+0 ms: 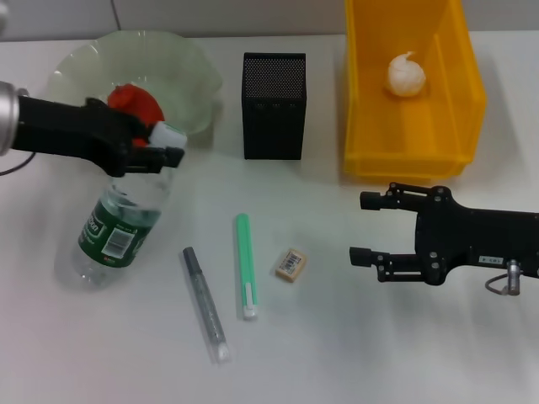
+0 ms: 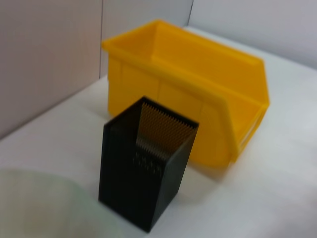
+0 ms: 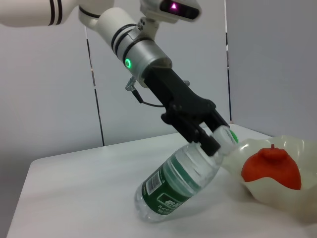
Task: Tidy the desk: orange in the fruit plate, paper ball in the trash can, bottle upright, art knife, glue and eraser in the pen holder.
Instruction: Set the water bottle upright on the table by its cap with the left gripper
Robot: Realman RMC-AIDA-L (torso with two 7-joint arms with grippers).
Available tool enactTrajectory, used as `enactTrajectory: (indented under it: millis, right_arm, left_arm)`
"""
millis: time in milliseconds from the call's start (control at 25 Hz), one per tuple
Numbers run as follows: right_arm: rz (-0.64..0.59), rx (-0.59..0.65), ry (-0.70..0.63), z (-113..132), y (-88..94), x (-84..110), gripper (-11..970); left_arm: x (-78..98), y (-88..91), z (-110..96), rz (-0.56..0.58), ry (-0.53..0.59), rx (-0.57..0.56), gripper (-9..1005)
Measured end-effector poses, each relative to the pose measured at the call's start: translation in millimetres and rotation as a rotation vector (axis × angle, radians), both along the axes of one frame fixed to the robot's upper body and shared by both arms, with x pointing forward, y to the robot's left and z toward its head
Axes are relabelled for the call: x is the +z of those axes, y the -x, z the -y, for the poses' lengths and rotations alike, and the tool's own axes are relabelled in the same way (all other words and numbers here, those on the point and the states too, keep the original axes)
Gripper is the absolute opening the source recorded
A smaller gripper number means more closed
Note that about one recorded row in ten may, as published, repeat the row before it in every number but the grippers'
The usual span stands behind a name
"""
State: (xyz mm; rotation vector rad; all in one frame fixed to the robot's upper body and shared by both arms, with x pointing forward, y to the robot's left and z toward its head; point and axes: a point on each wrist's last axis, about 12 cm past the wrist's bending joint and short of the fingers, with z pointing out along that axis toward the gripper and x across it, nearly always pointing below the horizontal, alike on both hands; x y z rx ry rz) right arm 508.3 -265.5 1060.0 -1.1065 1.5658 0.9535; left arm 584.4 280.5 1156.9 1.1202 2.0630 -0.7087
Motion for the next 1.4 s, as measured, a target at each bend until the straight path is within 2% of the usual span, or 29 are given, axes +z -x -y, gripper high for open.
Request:
enactTrajectory:
  millis: [400, 760, 960, 1080, 1160, 1400]
  right_arm:
    - [-0.009, -0.009, 0.006, -1.7, -0.4, -2.6, 785]
    - [-0.017, -0.021, 0.011, -1.8, -0.2, -5.3, 784]
    - [-0.019, -0.022, 0.011, -1.9, 0.1, -5.7, 784]
    - [-0.02, -0.023, 0.011, -1.8, 0.1, -5.8, 785]
    - [-0.02, -0.023, 0.011, -1.8, 0.1, -5.9, 785]
    - [-0.022, -0.021, 0.015, -1.8, 0.4, -6.4, 785]
  left_arm:
    - [1.5, 16.4, -26.5, 0.107, 0.113, 0.014, 462]
    - [1.2, 29.8, -46.2, 0.173, 0.17, 0.036, 467]
    - [-3.0, 36.7, -51.6, 0.201, 0.18, 0.038, 470]
    - [-12.2, 54.4, -64.2, 0.285, 0.215, 0.059, 472]
    - [-13.1, 56.1, -65.9, 0.291, 0.22, 0.065, 473]
    - [-22.5, 67.2, -86.2, 0.313, 0.271, 0.157, 476]
